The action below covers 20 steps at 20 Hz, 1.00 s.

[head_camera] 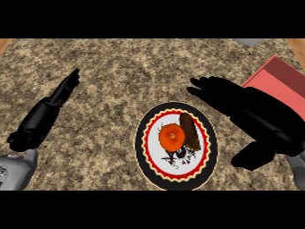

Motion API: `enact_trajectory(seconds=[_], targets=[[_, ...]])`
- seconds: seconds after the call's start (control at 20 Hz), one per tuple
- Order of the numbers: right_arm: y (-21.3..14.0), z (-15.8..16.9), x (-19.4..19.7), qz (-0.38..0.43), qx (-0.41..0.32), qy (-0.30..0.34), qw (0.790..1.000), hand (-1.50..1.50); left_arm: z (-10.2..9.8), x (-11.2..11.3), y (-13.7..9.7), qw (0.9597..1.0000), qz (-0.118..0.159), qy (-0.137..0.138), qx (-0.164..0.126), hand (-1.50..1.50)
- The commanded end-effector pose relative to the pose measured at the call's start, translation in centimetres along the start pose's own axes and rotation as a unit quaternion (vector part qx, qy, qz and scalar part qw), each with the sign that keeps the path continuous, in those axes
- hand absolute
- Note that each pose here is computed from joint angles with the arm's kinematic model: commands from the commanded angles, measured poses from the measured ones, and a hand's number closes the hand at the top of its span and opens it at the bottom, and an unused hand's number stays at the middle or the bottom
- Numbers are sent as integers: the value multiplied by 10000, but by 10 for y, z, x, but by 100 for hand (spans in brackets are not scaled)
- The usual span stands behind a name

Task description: Pick the squash from the plate and place it in the cardboard box

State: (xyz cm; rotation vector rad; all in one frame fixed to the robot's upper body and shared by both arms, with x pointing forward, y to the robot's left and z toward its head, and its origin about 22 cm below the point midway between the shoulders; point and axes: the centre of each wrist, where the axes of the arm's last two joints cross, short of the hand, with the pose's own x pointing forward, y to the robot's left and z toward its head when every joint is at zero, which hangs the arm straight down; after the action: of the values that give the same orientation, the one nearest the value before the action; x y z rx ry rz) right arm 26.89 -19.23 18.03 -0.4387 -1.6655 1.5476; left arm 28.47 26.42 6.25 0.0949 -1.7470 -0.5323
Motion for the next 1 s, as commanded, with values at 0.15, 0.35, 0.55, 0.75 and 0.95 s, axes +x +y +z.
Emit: enact_trajectory(seconds=[0.15, 0.35, 0.55, 0.75, 0.95], targets=[[14, -27, 69, 1019, 778, 443, 9908, -150, -5, -3, 5, 10000, -27, -19, 7, 0], [22, -59, 81, 1008, 1154, 816, 9848, -150, -7, 3, 11, 10000, 36, -6, -7, 0], [28, -42, 104, 894, 1340, 1005, 9818, -150, -8, 10, -9, 10000, -9, 28, 45, 0], [62, -51, 122, 849, 1465, 1108, 9793, -150, 0, -2, 5, 10000, 33, 50, -8, 0], [79, -68, 120, 1065, 1538, 1250, 9744, -150, -2, 1, 0, 10000, -50, -52, 46, 0]])
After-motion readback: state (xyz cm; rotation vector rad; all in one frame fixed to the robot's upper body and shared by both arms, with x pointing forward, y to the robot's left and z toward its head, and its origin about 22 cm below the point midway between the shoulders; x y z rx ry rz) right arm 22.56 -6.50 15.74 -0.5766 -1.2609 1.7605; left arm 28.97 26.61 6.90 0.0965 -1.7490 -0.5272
